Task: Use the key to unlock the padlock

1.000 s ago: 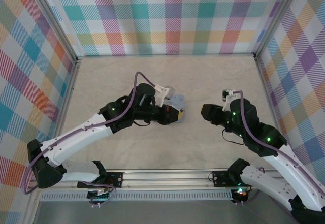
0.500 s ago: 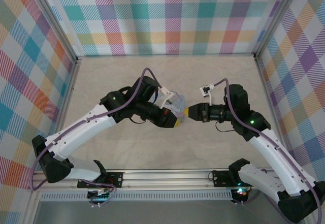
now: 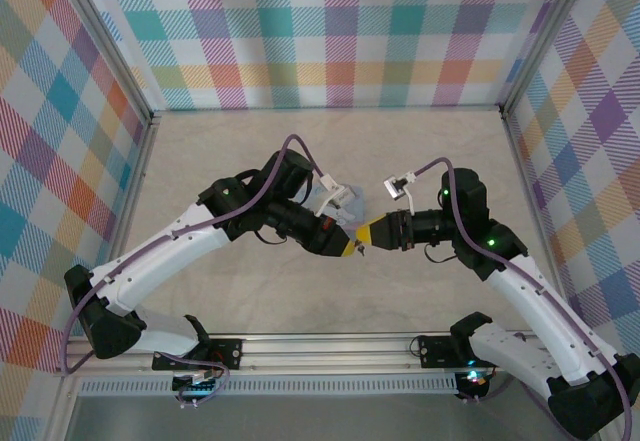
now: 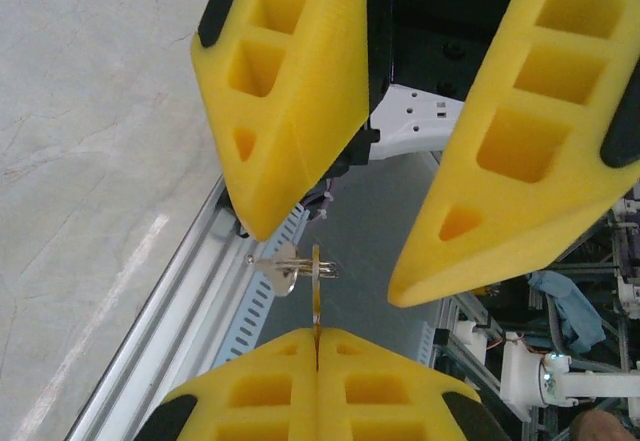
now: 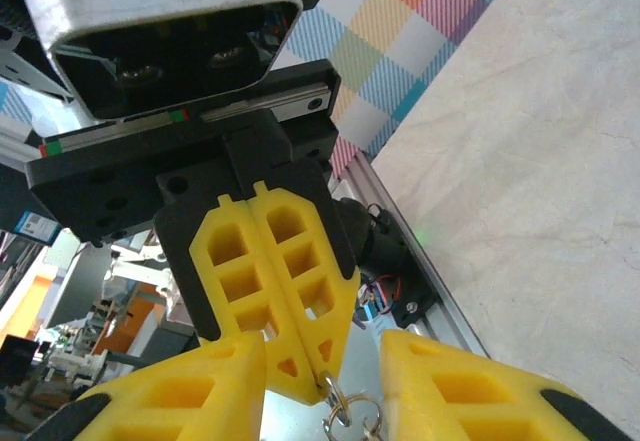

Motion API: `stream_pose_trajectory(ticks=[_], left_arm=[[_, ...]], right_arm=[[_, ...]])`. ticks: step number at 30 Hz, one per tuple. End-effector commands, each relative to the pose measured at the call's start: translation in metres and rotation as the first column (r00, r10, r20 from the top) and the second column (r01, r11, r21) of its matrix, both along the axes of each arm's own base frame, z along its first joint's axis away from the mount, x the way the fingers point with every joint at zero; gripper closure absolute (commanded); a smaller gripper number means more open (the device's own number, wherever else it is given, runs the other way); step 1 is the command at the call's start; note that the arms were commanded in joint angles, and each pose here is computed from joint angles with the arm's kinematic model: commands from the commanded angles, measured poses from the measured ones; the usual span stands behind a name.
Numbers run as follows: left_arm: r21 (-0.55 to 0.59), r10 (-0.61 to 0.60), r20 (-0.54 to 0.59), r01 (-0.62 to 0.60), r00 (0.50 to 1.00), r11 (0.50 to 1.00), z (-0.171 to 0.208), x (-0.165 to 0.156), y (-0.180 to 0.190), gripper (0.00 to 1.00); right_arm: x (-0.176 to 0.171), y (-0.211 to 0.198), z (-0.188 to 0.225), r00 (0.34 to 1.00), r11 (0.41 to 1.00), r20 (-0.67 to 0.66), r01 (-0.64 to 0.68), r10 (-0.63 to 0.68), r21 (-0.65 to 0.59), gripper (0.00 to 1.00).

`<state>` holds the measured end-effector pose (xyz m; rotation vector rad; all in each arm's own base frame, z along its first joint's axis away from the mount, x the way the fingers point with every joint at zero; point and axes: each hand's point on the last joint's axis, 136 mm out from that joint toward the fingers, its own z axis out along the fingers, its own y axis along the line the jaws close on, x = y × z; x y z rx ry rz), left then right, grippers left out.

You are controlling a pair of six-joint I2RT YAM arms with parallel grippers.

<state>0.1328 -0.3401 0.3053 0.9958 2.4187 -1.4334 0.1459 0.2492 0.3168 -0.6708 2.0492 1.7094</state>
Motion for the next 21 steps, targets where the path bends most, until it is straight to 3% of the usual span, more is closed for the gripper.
stream_pose_trajectory(ticks=[1,9,21], left_arm=[[-0.032,-0.019,0.015,0.02,1.0,0.999,0.0108,-0.0002,-0.0005,1.0],[-0.041,-0.024,0.023,0.025,0.999,0.999,0.0137,0.0004,-0.0017,1.0],[-0.038,-0.035,0.024,0.036,0.999,0.999,0.0139,-0.0011,-0.0003,1.0]], right_arm=[[-0.0093,-0.0005,-0.0007,0.999,0.999,0.013,-0.051,0.051,0.011,0.67],[-0.0141,-0.0008,-0.0024,0.997,0.997,0.013,-0.076,0.076,-0.006,0.72],[-0.0156,-0.0031,-0.0049,0.996,0.997,0.049,-0.072,0.073,-0.025,0.99]])
